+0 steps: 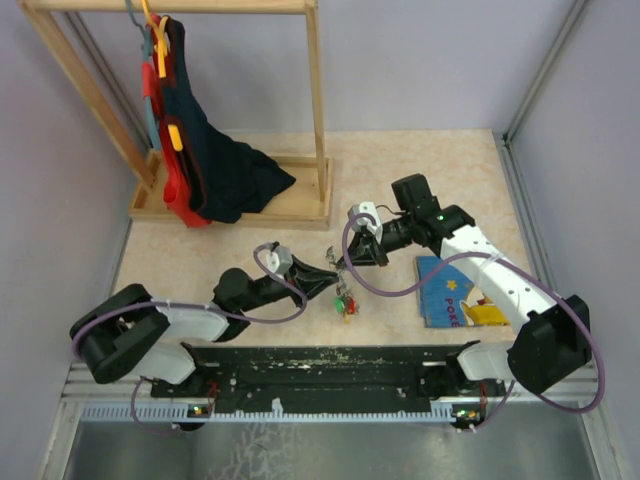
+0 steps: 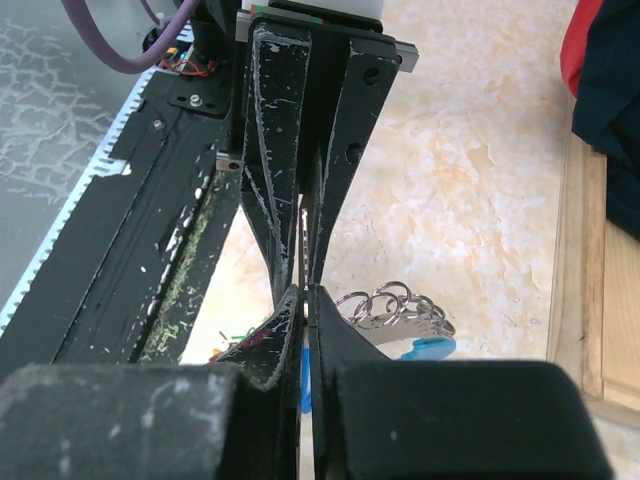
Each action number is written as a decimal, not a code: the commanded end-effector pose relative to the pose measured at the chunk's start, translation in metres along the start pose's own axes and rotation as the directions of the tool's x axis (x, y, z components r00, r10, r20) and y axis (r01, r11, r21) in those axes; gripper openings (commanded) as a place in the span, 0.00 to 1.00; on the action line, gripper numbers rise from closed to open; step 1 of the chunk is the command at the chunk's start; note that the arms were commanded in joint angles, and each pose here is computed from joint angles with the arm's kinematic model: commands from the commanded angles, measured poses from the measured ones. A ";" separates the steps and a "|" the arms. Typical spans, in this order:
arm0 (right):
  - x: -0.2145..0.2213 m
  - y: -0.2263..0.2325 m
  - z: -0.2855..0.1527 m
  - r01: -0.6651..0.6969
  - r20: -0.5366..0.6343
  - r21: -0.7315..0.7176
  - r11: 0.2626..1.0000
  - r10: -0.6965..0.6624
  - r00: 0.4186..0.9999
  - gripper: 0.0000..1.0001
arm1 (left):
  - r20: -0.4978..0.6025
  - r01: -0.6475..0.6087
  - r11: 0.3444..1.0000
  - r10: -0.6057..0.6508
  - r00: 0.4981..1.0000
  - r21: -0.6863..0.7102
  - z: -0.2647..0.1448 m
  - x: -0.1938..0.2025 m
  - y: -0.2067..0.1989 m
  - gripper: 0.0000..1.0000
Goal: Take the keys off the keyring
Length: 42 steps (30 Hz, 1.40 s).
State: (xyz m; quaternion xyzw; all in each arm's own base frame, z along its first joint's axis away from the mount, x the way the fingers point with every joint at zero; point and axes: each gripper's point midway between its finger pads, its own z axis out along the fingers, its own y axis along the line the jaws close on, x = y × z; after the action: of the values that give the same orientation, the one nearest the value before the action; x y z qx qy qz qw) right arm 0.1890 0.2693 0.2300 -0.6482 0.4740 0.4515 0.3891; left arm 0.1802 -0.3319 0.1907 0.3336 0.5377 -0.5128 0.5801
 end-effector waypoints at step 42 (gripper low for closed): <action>-0.045 0.012 -0.012 0.144 0.138 -0.044 0.989 -0.136 0.981 0.00 | -0.481 0.096 0.991 -0.040 0.876 0.093 -0.002 -0.014 -0.003 0.00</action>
State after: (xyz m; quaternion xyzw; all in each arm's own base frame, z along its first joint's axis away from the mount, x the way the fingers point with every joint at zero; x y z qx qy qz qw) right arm 0.1796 0.2652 0.2323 -0.6463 0.4597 0.4731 0.3837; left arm 0.1820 -0.3355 0.1995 0.4703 0.6349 -0.4491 0.4172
